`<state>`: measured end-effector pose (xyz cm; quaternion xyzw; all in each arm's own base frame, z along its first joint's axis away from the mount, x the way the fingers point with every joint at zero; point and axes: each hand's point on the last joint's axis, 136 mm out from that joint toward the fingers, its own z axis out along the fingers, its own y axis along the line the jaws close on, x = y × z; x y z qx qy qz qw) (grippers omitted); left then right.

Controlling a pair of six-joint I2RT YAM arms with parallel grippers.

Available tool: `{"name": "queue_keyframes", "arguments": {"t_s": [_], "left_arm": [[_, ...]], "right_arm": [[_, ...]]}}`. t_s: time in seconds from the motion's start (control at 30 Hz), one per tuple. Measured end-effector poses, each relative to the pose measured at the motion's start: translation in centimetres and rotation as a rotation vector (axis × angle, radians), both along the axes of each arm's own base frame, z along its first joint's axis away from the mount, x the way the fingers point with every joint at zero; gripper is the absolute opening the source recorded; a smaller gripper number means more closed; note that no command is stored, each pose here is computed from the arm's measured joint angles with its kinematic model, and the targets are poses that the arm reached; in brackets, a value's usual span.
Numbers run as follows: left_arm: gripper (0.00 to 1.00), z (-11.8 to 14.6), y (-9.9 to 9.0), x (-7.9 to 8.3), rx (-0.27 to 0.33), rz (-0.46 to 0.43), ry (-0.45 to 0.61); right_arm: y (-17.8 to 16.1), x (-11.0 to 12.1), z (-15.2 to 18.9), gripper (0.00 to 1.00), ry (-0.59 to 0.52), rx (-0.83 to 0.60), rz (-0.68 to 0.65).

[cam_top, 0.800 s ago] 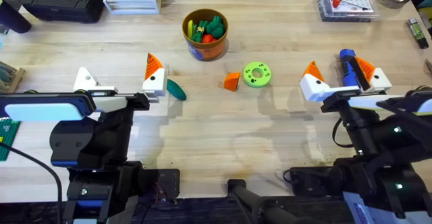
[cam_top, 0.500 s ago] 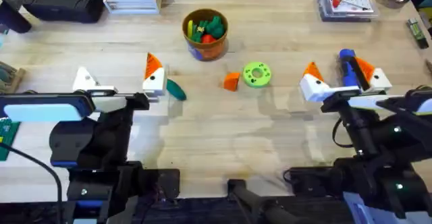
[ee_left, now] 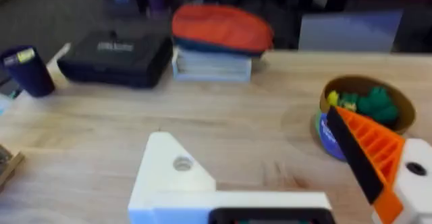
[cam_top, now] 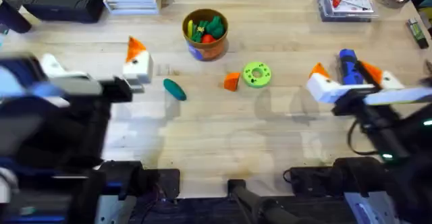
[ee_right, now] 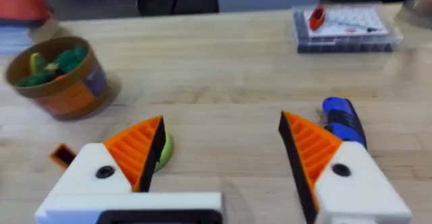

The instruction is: Pick up the gripper from the table and insert it into the empty holder that is missing its gripper. Then pick up a screw, insert it into the mounting hole, and use the screwdriver to tighten it. Finally, clean up the table by picking up the vegetable and placing it into the bucket.

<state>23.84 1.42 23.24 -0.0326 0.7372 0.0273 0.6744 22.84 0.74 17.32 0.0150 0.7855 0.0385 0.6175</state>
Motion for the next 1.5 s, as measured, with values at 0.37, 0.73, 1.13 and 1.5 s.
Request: {"name": "queue_keyframes", "arguments": {"t_s": [0.37, 0.73, 1.13, 1.5], "left_arm": [[0.985, -0.6, -1.7, 3.1, -0.034, -0.095, 0.460], [0.985, -7.9, -6.0, 3.3, -0.236, -0.281, 0.787], [0.192, -12.5, -7.0, 2.4, -0.375, -0.265, 1.011], [0.979, -7.0, -10.2, 3.6, -0.265, -0.497, 0.755]], "right_arm": [[1.1, -2.6, 5.1, 0.994, 0.404, 0.046, 0.047], [1.1, -2.4, 3.1, 0.993, 0.533, 0.029, 0.060], [1.1, -2.4, 3.1, 0.994, 0.533, 0.026, 0.062], [1.1, -2.4, 3.1, 0.994, 0.533, 0.026, 0.062]]}}
